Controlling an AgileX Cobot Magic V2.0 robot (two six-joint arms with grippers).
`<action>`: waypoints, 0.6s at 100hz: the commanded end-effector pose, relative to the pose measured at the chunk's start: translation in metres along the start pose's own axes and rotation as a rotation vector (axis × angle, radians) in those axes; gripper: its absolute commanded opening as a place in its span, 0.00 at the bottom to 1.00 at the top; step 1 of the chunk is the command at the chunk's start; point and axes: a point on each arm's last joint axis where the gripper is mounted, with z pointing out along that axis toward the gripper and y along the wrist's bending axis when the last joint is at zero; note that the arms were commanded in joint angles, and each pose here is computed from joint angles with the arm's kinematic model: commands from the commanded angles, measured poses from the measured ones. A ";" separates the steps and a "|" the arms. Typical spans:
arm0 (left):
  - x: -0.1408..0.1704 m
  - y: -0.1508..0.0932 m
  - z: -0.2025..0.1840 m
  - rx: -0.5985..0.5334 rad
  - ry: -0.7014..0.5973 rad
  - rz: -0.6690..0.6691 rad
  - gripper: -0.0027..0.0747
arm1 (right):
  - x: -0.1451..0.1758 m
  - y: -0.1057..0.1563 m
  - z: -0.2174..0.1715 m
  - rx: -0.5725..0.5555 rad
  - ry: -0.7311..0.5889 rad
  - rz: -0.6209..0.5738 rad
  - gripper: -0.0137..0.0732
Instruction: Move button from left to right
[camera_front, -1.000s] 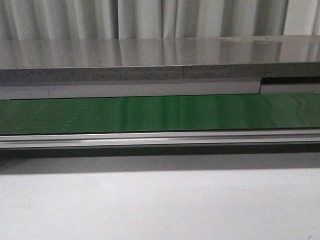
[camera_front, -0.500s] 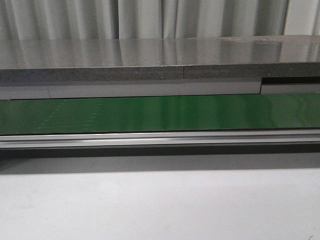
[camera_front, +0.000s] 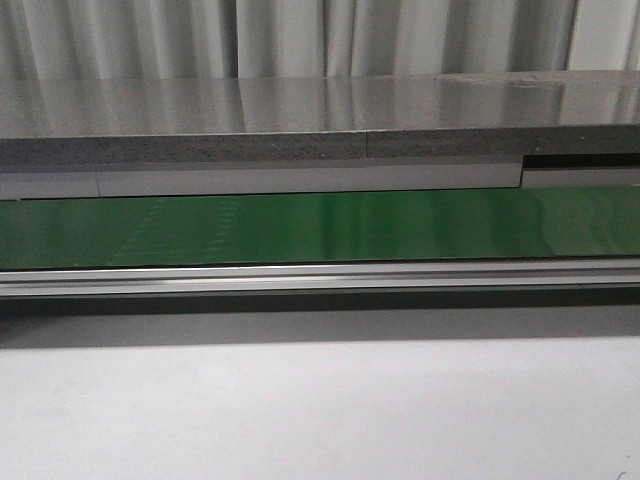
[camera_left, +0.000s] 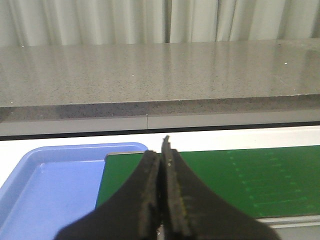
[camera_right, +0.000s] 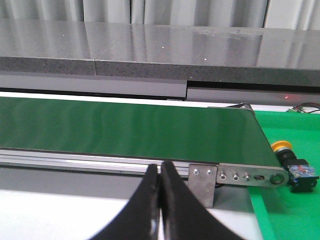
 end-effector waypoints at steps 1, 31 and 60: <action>-0.017 -0.001 -0.002 0.009 -0.105 -0.003 0.01 | -0.013 -0.001 -0.003 0.006 -0.113 -0.003 0.08; -0.017 -0.001 -0.002 0.009 -0.105 -0.003 0.01 | -0.013 -0.001 -0.003 0.006 -0.113 -0.003 0.08; -0.017 -0.001 -0.005 0.008 -0.134 0.001 0.01 | -0.013 -0.001 -0.003 0.006 -0.113 -0.003 0.08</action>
